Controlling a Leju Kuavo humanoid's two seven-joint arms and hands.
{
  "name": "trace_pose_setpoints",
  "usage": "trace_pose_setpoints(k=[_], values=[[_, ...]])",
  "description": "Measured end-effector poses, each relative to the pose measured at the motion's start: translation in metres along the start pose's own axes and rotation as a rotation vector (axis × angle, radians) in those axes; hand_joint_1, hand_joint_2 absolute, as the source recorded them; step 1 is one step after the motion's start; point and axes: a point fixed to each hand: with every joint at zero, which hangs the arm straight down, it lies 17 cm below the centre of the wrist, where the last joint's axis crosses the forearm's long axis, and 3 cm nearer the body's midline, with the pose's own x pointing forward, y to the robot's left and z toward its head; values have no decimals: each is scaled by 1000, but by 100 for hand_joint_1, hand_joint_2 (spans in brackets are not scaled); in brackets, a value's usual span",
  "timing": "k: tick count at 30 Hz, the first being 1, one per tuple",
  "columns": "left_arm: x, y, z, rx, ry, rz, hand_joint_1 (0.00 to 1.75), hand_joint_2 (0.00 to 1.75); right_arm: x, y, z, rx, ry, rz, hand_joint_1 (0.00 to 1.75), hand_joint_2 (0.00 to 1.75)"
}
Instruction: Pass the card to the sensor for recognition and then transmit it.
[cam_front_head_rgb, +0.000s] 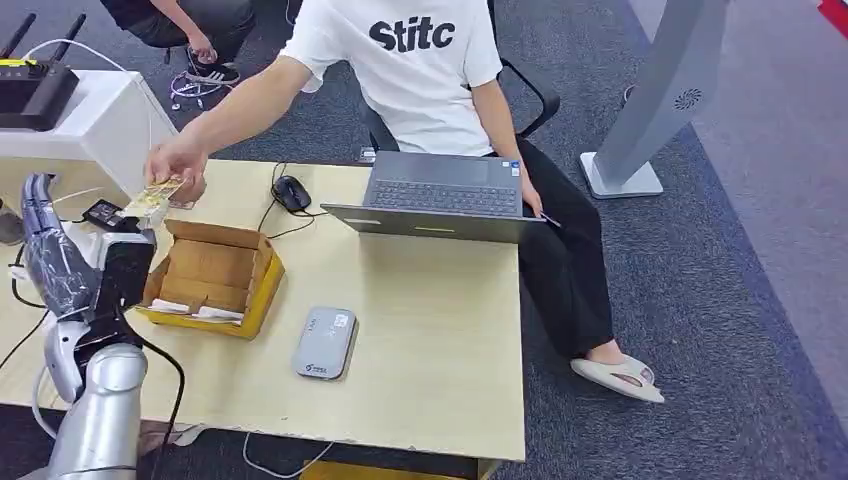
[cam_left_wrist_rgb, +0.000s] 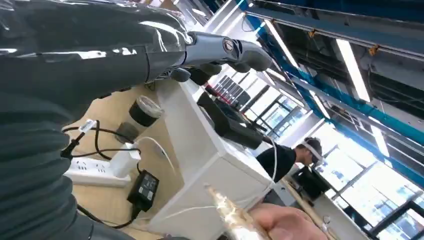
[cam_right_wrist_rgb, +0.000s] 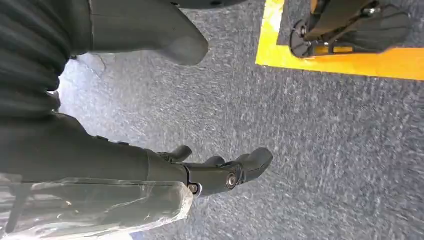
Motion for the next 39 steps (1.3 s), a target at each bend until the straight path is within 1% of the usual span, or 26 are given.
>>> trace_pose_setpoints(k=[5,6,7,8,9,10,30,39], values=[[2,-6,3,-14,4,0,0,175,2,-2,0,-13,-18,16,0,175],[2,-6,4,-16,5,1,12,175,2,-2,0,-14,-19,17,0,175],[2,-7,4,-17,5,0,77,175,2,-3,0,-15,-19,18,0,175],[1,-7,4,-18,5,0,77,175,2,-3,0,-16,-20,21,0,175],[2,-7,5,-19,4,-1,155,175,3,-3,0,-16,-22,27,0,175],[2,-8,5,-22,3,-3,175,175,3,-2,0,-16,-24,30,0,175],[10,-33,25,-101,-48,-65,175,175,4,1,0,-4,-35,54,0,175],[13,-41,33,-121,-51,-61,175,175,4,1,1,-3,-35,55,0,175]])
